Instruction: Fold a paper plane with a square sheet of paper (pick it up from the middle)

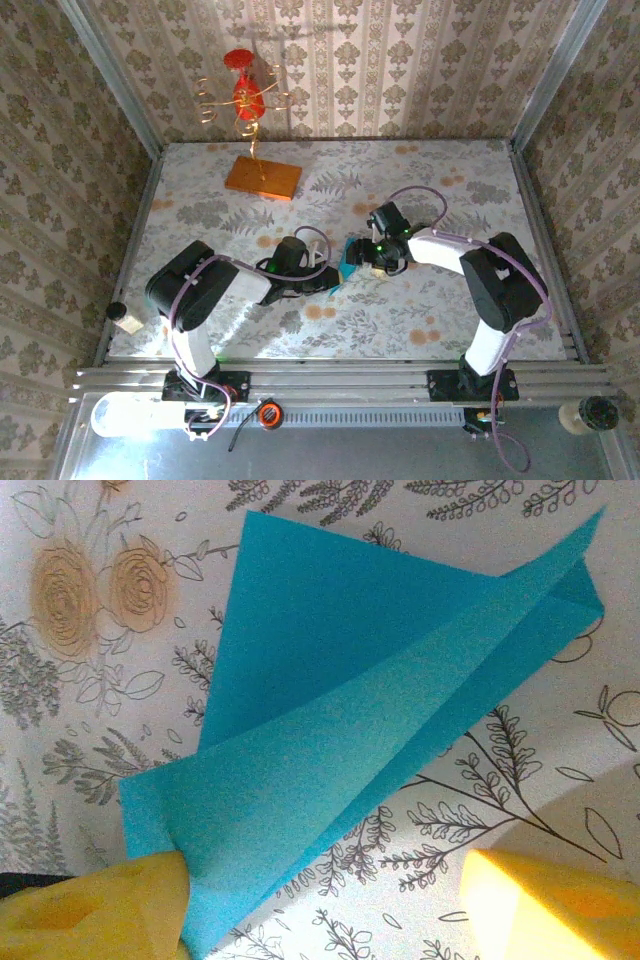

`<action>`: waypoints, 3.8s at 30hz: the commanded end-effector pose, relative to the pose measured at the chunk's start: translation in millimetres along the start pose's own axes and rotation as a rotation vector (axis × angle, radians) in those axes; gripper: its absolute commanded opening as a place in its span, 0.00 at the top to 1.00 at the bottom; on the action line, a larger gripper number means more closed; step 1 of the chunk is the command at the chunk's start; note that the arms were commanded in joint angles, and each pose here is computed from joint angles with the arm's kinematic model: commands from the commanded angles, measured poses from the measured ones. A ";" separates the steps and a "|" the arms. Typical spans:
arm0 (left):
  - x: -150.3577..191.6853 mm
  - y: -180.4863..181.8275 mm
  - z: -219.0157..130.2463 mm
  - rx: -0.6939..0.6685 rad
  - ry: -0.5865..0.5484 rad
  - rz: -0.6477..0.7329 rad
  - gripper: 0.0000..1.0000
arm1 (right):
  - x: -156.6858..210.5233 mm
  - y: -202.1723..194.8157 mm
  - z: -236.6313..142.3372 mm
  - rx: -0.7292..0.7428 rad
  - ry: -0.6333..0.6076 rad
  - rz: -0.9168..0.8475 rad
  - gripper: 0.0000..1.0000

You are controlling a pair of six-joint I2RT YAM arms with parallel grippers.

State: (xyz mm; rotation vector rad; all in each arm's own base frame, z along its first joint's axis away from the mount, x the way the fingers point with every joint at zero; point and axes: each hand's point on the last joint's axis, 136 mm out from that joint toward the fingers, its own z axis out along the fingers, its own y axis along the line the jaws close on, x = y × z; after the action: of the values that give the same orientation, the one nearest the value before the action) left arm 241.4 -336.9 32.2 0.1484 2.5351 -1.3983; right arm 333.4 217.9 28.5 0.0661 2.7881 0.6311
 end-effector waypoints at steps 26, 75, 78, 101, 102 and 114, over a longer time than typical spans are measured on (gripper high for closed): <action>-1.8 -1.4 -14.8 -0.062 -0.013 -0.007 0.68 | 32.8 -36.9 43.6 0.278 0.184 -0.002 0.25; 17.7 34.6 -3.4 -0.319 0.132 0.071 0.78 | 36.6 -29.6 48.4 0.225 0.208 0.006 0.25; 20.3 37.1 -2.5 -0.324 0.139 0.069 0.79 | 34.7 -25.3 46.0 0.211 0.205 0.005 0.25; 32.3 45.7 -0.8 -0.408 0.193 0.110 0.79 | 14.8 40.2 -55.3 -0.191 -0.044 0.078 0.41; 31.6 45.4 -0.3 -0.408 0.191 0.111 0.79 | 13.8 43.2 -54.9 -0.214 -0.049 0.089 0.46; 32.7 46.8 1.9 -0.412 0.198 0.110 0.79 | 0.1 64.5 -26.4 -0.294 -0.030 0.158 0.81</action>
State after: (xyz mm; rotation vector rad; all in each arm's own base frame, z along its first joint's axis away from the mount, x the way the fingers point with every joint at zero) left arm 239.7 -320.5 20.4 0.3030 2.7557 -0.9370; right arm 312.8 251.0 69.1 0.2319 2.6866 0.9933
